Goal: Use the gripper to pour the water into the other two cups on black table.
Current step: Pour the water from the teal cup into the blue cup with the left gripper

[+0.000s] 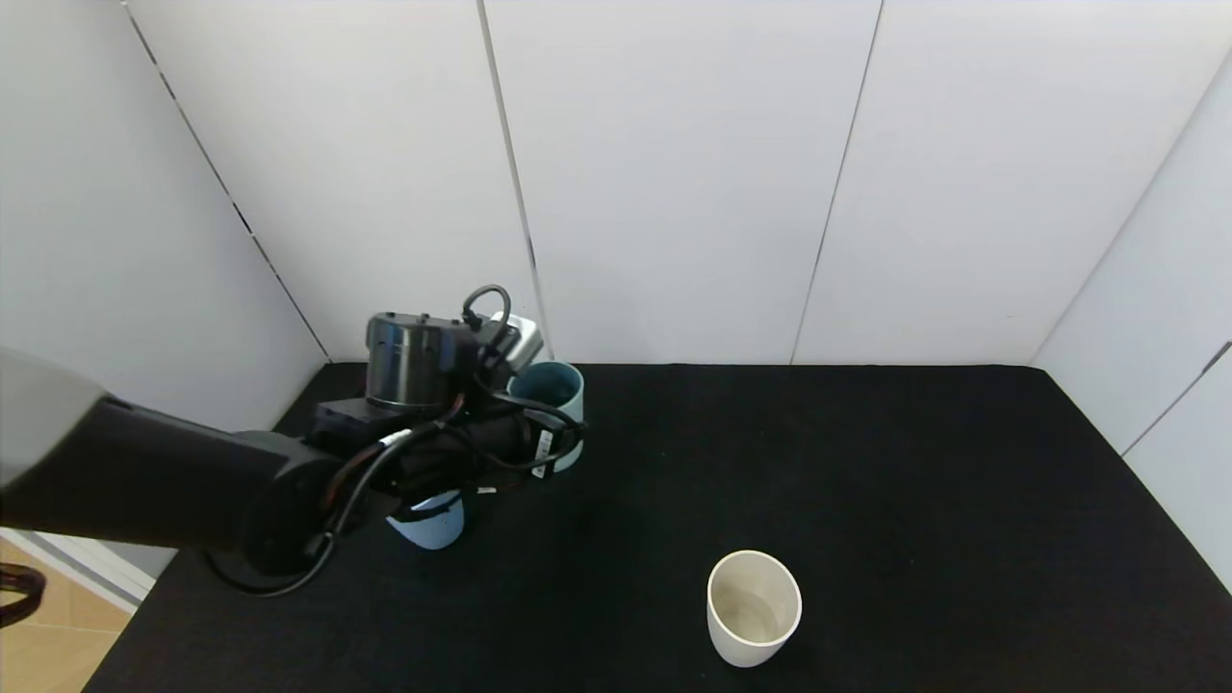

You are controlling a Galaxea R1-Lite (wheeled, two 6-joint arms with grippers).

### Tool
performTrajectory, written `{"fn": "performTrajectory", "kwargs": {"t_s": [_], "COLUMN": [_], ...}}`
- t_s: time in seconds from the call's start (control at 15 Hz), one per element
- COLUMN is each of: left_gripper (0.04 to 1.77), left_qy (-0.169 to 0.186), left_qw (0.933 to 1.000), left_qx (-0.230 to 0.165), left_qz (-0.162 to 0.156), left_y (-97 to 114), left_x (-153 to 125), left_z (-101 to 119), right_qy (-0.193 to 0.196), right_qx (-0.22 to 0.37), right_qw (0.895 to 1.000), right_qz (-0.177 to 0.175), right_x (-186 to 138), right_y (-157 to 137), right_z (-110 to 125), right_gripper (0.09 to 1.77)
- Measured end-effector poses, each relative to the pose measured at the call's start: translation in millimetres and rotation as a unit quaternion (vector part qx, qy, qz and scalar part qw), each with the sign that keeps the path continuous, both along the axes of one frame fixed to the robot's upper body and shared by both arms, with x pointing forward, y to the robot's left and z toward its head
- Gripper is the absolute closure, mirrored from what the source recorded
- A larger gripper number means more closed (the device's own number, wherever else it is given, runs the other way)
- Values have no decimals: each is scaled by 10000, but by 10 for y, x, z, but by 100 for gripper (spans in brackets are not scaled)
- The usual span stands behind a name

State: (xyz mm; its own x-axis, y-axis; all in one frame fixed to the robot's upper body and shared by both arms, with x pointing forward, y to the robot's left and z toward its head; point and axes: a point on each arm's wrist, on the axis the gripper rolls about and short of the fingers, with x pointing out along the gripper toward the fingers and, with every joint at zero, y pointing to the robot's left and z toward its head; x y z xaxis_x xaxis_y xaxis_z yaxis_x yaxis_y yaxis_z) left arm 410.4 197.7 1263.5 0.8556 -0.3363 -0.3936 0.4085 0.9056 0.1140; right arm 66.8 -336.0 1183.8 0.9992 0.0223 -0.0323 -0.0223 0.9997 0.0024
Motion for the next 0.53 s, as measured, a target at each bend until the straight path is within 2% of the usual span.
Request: {"fn": "performTrajectory", "kwargs": {"t_s": [0.33,0.53], "left_gripper": [66,66], "left_qy": [-191,-308], "left_qw": [9992,9976], "left_qx": [127,270], "left_qz": [340,558], "left_y": [576,931], "left_x": [-147,-270], "left_z": [434,618], "right_qy": [0,-2], "right_qx": [0,0], "right_qw": [10000,10000], "right_qz": [-2,0], "right_x": [0,0], "right_y": [0,0], "right_z": [0,0], "right_gripper": [15,15]}}
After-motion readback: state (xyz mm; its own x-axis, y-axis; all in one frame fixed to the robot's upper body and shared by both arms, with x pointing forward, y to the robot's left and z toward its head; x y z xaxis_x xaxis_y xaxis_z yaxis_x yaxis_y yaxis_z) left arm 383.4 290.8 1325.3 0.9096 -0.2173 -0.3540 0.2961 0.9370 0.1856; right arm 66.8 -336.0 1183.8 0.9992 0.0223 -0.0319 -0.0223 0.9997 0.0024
